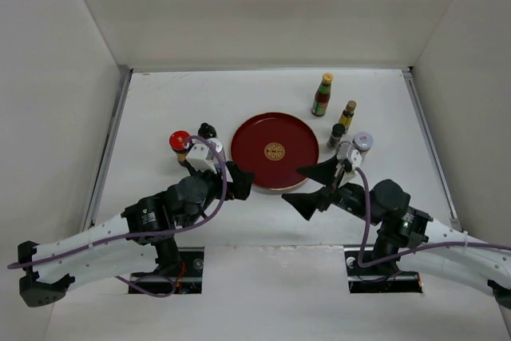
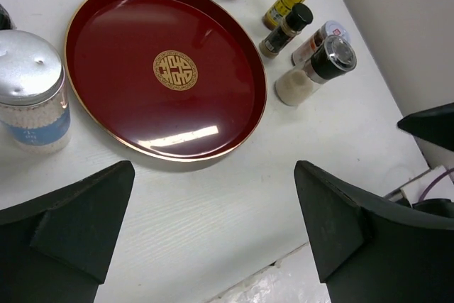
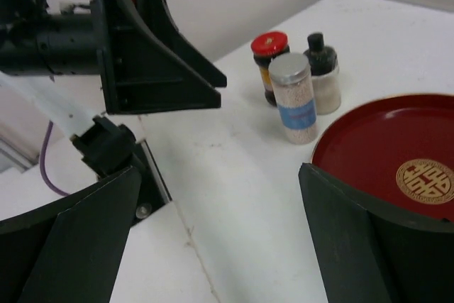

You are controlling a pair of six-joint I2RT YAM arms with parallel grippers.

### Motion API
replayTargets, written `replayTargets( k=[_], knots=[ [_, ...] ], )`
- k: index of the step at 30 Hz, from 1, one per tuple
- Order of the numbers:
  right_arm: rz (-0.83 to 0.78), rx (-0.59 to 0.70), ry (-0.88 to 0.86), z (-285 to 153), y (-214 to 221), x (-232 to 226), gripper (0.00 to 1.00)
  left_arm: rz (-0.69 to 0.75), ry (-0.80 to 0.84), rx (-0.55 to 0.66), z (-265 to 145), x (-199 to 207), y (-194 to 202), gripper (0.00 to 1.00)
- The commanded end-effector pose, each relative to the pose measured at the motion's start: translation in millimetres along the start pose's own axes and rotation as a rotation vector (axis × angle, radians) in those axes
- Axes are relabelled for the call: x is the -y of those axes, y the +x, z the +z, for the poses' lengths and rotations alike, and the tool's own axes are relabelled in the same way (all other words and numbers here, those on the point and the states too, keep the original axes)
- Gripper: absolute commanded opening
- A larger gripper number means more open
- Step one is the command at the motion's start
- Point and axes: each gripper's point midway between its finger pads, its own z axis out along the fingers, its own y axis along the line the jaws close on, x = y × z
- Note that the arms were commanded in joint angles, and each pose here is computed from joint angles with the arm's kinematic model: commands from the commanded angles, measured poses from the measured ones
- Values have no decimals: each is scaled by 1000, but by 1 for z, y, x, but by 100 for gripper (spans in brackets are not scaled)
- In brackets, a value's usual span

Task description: Organize the condiment bottles

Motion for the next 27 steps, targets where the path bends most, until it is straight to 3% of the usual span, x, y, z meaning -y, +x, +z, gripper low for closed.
replayTargets(
  k=[1, 5, 10, 14, 15, 17, 18, 19, 20, 21, 22, 25, 27],
  knots=[
    [-10, 114, 16, -2, -33, 6, 100, -36, 40, 53, -2, 7, -13, 100],
    [-10, 205, 195, 1, -65, 45, 100, -27, 2, 123, 5, -1, -34, 100],
    [-24, 307, 280, 11, -100, 70, 100, 31, -171, 169, 22, -26, -52, 100],
    [-4, 286, 293, 19, -85, 79, 100, 117, -346, 271, 18, -53, -82, 100],
    [-4, 274, 295, 19, -77, 81, 89, 118, -358, 283, 17, -55, -85, 100],
    [-2, 260, 308, 19, -67, 84, 38, 137, -357, 283, 19, -55, -86, 95],
    [1, 263, 315, 18, -67, 85, 24, 153, -349, 269, 22, -54, -83, 71],
    [2, 258, 320, 19, -66, 85, 18, 168, -360, 256, 26, -55, -79, 46],
    [1, 252, 324, 20, -65, 86, 17, 178, -383, 248, 29, -60, -76, 38],
    [2, 249, 322, 21, -63, 86, 20, 191, -412, 237, 33, -66, -72, 38],
    [5, 243, 317, 22, -60, 86, 26, 197, -428, 226, 37, -70, -70, 45],
    [2, 229, 317, 28, -55, 89, 58, 212, -465, 205, 46, -80, -64, 85],
    [1, 214, 307, 32, -50, 86, 76, 212, -473, 200, 50, -82, -61, 92]
  ],
)
